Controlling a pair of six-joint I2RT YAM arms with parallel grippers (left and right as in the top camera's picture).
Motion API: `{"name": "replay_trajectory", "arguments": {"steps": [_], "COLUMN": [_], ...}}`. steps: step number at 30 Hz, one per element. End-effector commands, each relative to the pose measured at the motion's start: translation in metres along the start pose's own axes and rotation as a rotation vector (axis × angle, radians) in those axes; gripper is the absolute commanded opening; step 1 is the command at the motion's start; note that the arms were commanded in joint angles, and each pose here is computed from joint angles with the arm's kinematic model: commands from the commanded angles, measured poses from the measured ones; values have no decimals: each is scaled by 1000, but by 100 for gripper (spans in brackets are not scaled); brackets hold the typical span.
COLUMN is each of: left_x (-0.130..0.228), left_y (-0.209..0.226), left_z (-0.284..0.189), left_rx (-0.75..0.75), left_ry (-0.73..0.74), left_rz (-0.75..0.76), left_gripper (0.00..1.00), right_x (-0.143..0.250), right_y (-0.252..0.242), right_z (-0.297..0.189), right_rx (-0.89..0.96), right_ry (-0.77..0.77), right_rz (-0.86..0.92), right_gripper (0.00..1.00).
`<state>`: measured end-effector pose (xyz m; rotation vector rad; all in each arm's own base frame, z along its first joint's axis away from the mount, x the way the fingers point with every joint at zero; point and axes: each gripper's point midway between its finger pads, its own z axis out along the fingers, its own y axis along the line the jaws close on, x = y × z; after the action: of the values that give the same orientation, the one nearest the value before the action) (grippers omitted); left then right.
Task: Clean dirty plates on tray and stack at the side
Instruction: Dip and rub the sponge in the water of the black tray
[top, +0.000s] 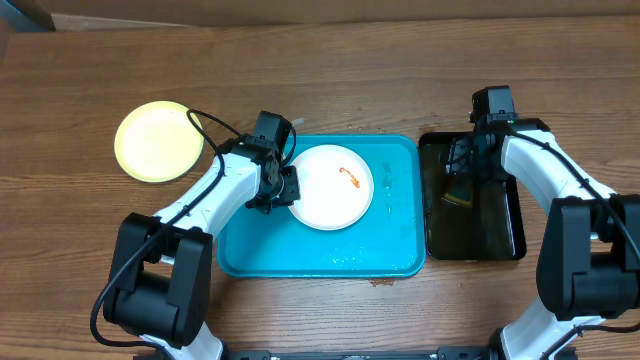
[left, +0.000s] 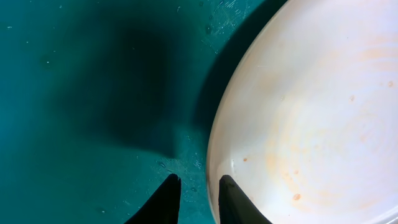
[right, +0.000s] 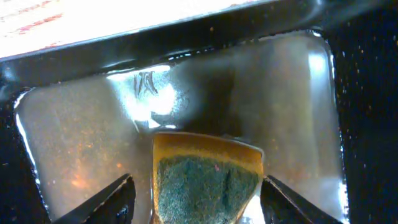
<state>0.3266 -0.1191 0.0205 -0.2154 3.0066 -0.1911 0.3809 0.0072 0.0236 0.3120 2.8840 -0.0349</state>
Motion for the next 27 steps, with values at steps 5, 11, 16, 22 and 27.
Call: {"name": "replay_trajectory", "arguments": {"steps": [5, 11, 16, 22, 27], "left_x": [-3, -3, -3, -3, -3], "left_y": [-5, -5, -5, -5, -5], "left_z": [0, 0, 0, 0, 0], "left_rx": [10, 9, 9, 9, 9], "left_ry": [-1, -1, -1, -1, -1], "left_rz": [25, 25, 25, 25, 25], "left_gripper": [24, 24, 24, 24, 24], "right_x": [3, 4, -6, 2, 20], "right_y": [0, 0, 9, 14, 9], "right_z": [0, 7, 4, -5, -4], "right_rx": [-3, -10, -53, -81, -60], "right_ry": [0, -18, -46, 16, 89], "right_rz": [4, 37, 40, 38, 36], "right_gripper": [64, 47, 27, 60, 50]}}
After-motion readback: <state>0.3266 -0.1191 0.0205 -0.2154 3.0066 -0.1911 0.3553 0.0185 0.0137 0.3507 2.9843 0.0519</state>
